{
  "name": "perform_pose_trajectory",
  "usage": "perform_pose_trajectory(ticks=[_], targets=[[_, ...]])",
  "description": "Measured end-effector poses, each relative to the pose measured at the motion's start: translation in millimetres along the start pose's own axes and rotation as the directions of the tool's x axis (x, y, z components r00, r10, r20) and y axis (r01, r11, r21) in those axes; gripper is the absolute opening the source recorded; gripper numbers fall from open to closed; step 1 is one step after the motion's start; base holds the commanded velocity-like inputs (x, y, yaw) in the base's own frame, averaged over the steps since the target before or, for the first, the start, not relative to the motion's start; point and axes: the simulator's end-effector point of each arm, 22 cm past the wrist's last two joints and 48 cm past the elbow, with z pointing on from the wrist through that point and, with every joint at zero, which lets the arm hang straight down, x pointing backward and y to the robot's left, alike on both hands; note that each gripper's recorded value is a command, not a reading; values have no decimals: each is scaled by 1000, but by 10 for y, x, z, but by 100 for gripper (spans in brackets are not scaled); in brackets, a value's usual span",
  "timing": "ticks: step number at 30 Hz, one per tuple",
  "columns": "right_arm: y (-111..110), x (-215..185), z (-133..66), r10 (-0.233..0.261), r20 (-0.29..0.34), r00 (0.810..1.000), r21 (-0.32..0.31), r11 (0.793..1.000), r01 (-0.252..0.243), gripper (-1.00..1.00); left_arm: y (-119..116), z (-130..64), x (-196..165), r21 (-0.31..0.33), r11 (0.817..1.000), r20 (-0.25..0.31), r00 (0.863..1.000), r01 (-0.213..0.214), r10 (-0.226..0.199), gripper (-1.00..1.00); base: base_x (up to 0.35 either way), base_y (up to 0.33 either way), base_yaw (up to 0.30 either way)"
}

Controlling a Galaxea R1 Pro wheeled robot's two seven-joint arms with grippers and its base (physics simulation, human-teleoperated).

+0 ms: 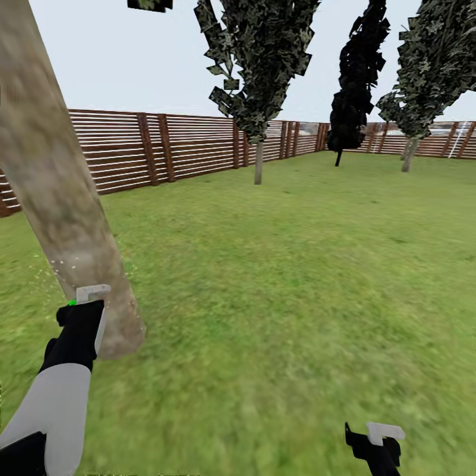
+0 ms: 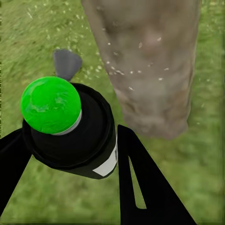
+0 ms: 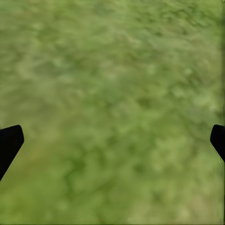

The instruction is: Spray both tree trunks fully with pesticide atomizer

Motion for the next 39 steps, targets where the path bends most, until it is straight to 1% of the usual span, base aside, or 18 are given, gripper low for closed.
perform_pose_trajectory(ticks=[6,9,16,22,25,28,30,32,36,39], targets=[[1,-2,-1,1,1,1000,0,1000,-1,100,-5,14,55,-1,1000,-10,1000,-3,3,-100,85,-261,260],[-10,-4,-1,1,1,1000,2,1000,-1,100,-37,31,142,-1,1000,-28,1000,-12,12,-100,238,-180,32],[-13,-4,0,1,2,1000,2,1000,-1,100,-24,37,148,-5,1000,-29,1000,-13,13,-100,215,-198,1],[-12,-3,1,1,1,1000,2,1000,-1,100,-22,42,162,-7,1000,-31,999,-13,13,-100,24,-265,47],[-4,-3,0,1,1,1000,1,1000,-1,100,1,114,494,-9,999,-88,996,-32,31,-100,89,-266,256],[0,-4,-1,2,1,1000,0,1000,-2,100,60,144,668,-18,999,-116,993,-38,36,-100,197,-227,277],[0,-4,-1,2,1,1000,0,1000,-2,100,155,170,801,-32,999,-140,990,-18,14,-100,225,-207,278],[-1,-4,-2,2,1,1000,1,1000,-2,100,184,176,860,-38,999,-150,989,-10,4,-100,241,-182,252],[-3,-4,-2,2,1,1000,1,1000,-2,100,136,159,883,-33,999,-152,988,-13,8,-100,247,-173,41],[-1,-3,-2,2,1,1000,0,1000,-2,100,123,165,1114,-28,999,-186,982,-33,27,-100,244,-176,1]])
